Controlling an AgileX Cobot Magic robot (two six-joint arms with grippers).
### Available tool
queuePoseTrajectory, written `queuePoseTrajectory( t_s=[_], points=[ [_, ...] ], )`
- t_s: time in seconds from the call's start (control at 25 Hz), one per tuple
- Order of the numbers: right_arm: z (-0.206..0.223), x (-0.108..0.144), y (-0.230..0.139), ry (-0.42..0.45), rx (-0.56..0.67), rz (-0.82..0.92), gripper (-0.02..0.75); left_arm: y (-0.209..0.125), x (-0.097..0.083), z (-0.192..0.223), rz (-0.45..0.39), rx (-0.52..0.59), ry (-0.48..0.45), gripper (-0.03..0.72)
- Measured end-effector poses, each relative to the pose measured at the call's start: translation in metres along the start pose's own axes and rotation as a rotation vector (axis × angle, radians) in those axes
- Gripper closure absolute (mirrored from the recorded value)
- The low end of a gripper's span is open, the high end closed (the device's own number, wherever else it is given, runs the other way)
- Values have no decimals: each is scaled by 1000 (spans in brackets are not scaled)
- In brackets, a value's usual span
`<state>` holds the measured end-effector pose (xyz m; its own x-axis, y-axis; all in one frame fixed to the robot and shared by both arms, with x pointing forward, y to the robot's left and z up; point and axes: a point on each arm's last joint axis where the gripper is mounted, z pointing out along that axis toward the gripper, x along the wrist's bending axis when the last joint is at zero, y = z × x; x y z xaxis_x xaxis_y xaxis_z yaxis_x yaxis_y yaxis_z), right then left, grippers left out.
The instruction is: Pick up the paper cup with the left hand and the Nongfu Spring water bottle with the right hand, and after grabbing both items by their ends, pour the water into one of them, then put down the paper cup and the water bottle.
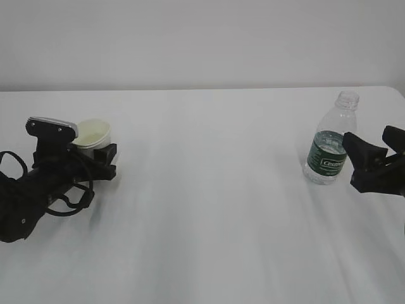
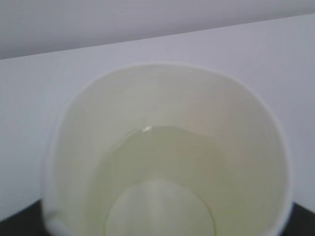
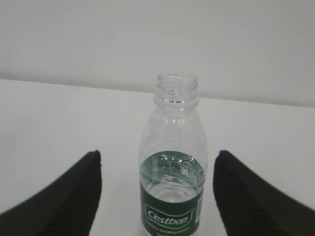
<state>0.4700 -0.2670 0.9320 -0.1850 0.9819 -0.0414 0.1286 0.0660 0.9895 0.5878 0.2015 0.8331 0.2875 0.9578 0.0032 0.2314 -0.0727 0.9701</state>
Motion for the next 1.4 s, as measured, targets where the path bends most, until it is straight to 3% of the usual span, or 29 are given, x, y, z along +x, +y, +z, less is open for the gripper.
queuePoseTrajectory(
  t_s=[0.4,0.84,1.4],
  points=[
    [0,0,0,0,0,0,194,2,0,1,0,-12,0,102],
    [0,0,0,0,0,0,194,-6,-3,-8,11,22,-27,97],
    [0,0,0,0,0,0,194,-11,-5,-37,-41,88,-43,98]
  ],
)
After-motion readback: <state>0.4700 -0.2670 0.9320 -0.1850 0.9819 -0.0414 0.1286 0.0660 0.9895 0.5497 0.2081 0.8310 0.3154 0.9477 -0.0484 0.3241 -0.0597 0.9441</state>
